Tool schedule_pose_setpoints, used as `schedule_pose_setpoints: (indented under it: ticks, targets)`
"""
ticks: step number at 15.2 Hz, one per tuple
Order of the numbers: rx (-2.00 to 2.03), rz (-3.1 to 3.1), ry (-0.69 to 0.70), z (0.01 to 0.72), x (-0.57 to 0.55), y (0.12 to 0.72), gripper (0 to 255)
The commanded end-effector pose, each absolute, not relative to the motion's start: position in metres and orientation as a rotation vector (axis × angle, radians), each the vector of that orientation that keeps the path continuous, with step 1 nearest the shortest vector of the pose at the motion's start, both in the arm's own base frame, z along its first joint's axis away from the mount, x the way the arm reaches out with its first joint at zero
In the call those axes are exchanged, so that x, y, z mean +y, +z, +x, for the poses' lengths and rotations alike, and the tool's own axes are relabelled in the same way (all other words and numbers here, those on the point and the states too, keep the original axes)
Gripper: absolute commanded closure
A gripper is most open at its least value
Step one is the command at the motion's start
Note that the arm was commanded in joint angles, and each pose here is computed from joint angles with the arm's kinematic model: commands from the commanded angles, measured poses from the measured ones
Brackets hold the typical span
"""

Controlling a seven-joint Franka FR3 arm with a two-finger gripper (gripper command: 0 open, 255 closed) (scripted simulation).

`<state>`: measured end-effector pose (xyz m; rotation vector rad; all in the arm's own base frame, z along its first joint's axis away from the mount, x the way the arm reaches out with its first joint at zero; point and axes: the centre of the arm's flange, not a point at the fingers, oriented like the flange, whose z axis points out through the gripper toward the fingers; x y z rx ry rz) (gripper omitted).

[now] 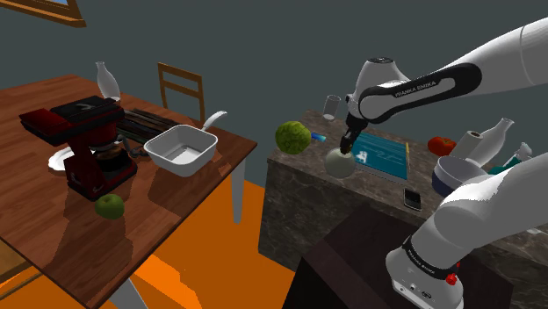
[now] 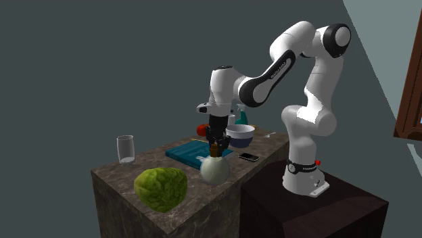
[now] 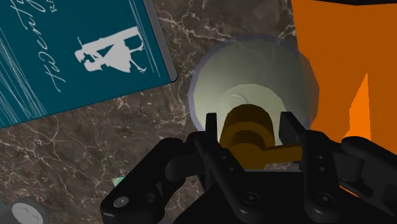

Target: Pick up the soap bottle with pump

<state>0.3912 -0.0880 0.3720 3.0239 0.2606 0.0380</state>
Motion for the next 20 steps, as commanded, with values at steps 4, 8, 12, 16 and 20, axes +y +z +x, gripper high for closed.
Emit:
schedule_pose_setpoints:
  ticks: [4,8,12,16,20]
  targets:
    - [0.260,3.025,0.031,0.391,-0.088,0.370,255]
    - [0.260,3.025,0.031,0.390,-0.089,0.381,255]
    - [0.260,3.025,0.031,0.390,-0.089,0.402,255]
    - [0.260,3.025,0.031,0.390,-0.089,0.423,255]
    - [0.260,3.025,0.031,0.390,-0.089,0.444,255]
